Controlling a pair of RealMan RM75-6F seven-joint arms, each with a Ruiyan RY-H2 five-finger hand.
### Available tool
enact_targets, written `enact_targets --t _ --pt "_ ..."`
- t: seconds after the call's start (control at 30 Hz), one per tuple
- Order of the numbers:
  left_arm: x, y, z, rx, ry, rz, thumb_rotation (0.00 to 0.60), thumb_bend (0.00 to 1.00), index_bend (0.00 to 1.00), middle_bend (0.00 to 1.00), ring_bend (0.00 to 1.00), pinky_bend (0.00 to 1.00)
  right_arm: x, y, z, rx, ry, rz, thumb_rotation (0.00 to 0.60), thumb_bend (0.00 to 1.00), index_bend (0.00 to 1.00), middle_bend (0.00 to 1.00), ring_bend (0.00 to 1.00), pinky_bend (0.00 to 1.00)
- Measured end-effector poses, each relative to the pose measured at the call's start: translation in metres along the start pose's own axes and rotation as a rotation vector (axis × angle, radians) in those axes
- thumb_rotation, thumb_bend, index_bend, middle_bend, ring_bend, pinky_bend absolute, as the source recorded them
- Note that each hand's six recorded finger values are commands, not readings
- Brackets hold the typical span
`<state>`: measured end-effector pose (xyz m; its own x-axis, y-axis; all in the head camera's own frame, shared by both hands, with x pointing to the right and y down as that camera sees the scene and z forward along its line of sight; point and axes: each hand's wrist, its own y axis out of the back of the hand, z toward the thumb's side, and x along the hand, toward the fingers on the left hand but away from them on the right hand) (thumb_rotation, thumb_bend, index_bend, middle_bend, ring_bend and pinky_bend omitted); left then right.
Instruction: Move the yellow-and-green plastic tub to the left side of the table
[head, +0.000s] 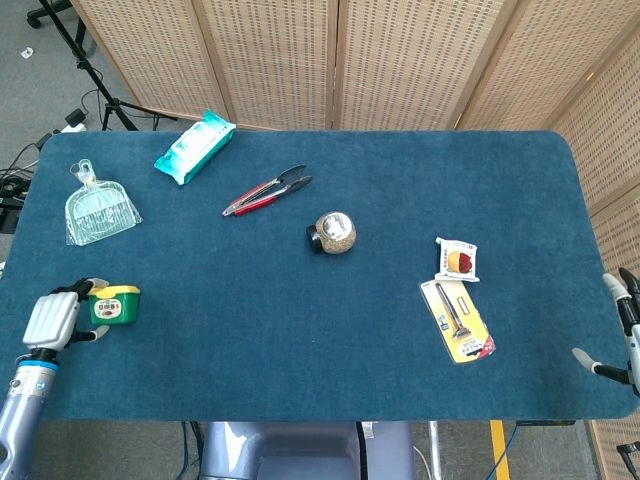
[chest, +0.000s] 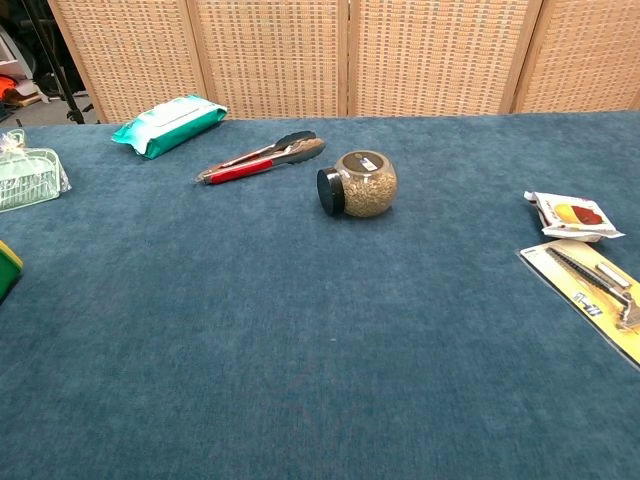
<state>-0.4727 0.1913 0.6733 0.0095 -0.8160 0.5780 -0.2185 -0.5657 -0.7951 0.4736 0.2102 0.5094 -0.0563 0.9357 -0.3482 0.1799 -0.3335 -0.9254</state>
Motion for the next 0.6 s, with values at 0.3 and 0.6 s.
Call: enact_targets --t 0.3,0.6 --pt "-0.016 0.043 0.025 -0.163 -0.155 -0.172 0.6 0.45 0.49 0.35 0.4 0.33 0.0 -0.002 0.001 0.005 0.0 0.006 0.6 0.0 0.0 0.0 0.0 0.0" --pt "-0.01 0.062 0.047 -0.153 -0.157 -0.434 0.6 0.47 0.49 0.35 0.4 0.33 -0.001 -0.003 0.0 0.009 -0.004 0.009 0.6 0.0 0.0 0.0 0.0 0.0"
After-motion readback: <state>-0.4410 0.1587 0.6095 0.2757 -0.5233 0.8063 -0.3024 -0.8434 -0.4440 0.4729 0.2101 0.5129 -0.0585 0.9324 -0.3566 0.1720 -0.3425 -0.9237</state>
